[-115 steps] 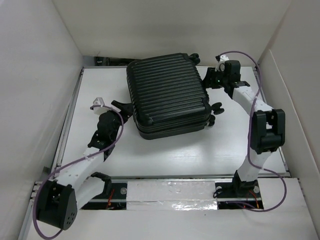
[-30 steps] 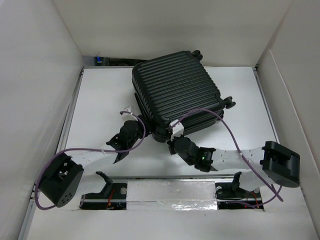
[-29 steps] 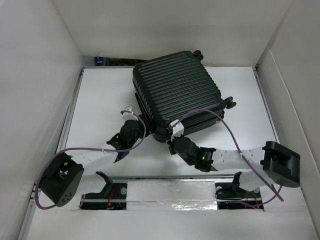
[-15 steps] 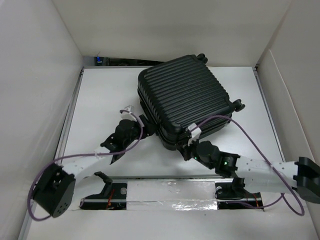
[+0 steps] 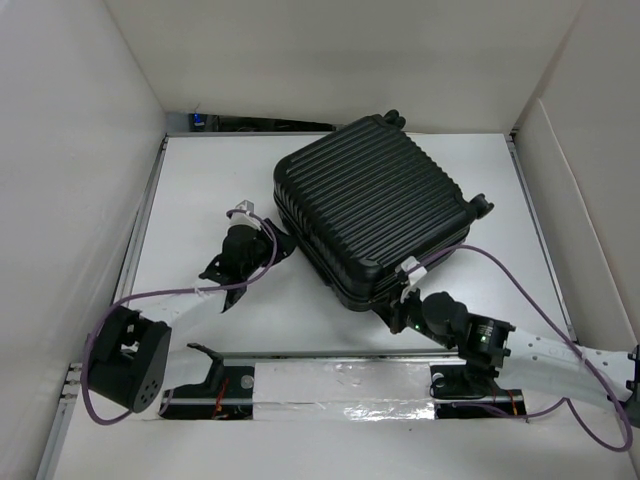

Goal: Pack the luggage

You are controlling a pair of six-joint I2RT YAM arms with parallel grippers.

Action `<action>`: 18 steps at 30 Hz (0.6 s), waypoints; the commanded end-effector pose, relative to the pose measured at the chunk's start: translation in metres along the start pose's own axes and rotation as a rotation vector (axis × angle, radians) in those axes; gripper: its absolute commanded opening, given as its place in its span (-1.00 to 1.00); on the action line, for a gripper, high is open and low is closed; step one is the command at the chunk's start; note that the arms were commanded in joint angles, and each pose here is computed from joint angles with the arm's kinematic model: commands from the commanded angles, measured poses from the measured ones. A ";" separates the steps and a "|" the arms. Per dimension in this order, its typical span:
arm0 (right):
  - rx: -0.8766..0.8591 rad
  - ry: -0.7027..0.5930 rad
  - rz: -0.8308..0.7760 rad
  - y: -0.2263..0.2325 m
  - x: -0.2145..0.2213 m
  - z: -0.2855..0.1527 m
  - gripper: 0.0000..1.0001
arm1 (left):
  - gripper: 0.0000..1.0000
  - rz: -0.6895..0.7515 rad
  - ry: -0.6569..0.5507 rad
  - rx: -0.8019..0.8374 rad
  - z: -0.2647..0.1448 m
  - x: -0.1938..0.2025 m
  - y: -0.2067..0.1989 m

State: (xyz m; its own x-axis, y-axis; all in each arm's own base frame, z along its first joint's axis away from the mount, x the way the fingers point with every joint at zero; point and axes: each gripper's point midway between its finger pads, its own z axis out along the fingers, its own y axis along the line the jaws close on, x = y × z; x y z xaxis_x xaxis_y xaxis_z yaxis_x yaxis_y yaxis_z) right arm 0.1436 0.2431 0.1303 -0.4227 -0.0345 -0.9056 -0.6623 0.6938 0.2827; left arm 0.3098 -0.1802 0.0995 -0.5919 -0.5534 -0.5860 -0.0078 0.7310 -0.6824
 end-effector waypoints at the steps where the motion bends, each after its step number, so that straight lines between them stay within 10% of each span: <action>1: -0.062 -0.115 0.049 0.017 -0.037 -0.002 -1.00 | -0.16 0.024 -0.033 0.075 0.007 -0.019 -0.024; 10: -0.022 -0.129 0.048 0.002 -0.046 0.004 -1.00 | -0.32 0.031 0.018 0.111 0.042 -0.001 -0.038; 14: 0.023 -0.172 0.039 -0.021 -0.063 0.007 -1.00 | -0.94 0.011 0.055 0.121 0.053 0.012 -0.033; 18: 0.050 -0.181 0.022 -0.042 -0.073 0.008 -1.00 | -1.00 0.001 0.075 0.154 0.052 0.023 -0.030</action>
State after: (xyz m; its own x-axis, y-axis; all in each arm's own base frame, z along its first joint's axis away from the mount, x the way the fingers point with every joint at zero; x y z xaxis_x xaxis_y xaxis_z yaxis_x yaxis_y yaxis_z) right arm 0.1793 0.2228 0.1276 -0.4505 0.0028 -0.8928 -0.6052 0.7342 0.3077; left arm 0.3488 -0.2179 0.0821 -0.6120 -0.5576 -0.5608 0.0305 0.6920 -0.7213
